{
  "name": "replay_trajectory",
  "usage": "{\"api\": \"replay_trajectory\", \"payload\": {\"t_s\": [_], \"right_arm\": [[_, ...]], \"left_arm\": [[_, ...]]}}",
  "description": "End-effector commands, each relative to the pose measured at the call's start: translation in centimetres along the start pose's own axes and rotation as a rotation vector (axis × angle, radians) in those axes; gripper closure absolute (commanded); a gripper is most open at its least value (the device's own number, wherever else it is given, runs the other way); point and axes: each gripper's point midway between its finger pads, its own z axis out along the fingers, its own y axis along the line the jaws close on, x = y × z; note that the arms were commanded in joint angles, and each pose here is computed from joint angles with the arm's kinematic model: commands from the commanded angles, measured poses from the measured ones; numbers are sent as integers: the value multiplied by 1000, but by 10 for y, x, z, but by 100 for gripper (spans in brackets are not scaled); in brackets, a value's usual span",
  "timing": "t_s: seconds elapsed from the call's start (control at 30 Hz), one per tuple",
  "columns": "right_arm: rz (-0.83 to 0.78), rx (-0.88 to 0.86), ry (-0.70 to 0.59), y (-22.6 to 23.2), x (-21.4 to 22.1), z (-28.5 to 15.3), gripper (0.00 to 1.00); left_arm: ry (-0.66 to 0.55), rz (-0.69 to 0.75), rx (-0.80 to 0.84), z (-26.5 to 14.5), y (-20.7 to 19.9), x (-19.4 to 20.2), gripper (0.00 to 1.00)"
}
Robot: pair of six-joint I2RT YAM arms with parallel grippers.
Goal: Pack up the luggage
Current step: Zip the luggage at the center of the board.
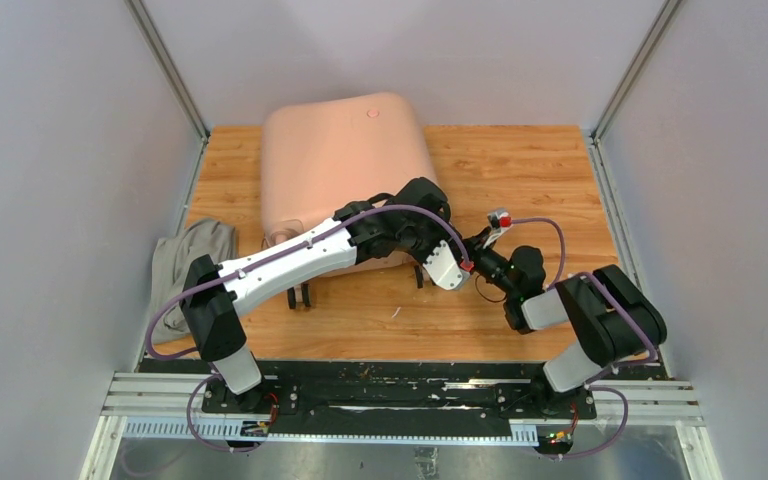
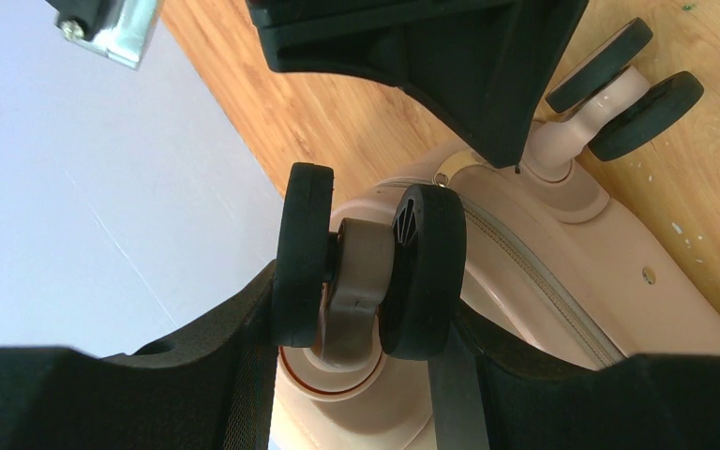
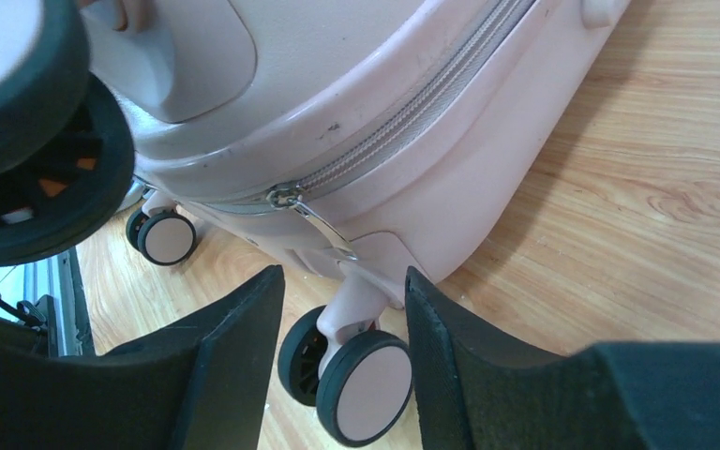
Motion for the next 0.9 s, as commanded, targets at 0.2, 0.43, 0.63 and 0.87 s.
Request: {"api": "replay_trajectory", "payload": {"t_s": [0.2, 0.43, 0.63, 0.87], "right_arm": [[-80, -127, -124, 19, -35, 18, 50], [-86, -117, -121, 15, -37, 22, 72], [-91, -150, -111, 22, -36, 26, 92], [-99, -83, -138, 17, -39, 24, 100]], "left_arm": [[54, -135, -329, -76, 75, 24, 100], [49, -139, -336, -76, 77, 23, 100], [49, -137, -350, -79, 81, 23, 100], [43, -146, -360, -82, 85, 22, 100]]}}
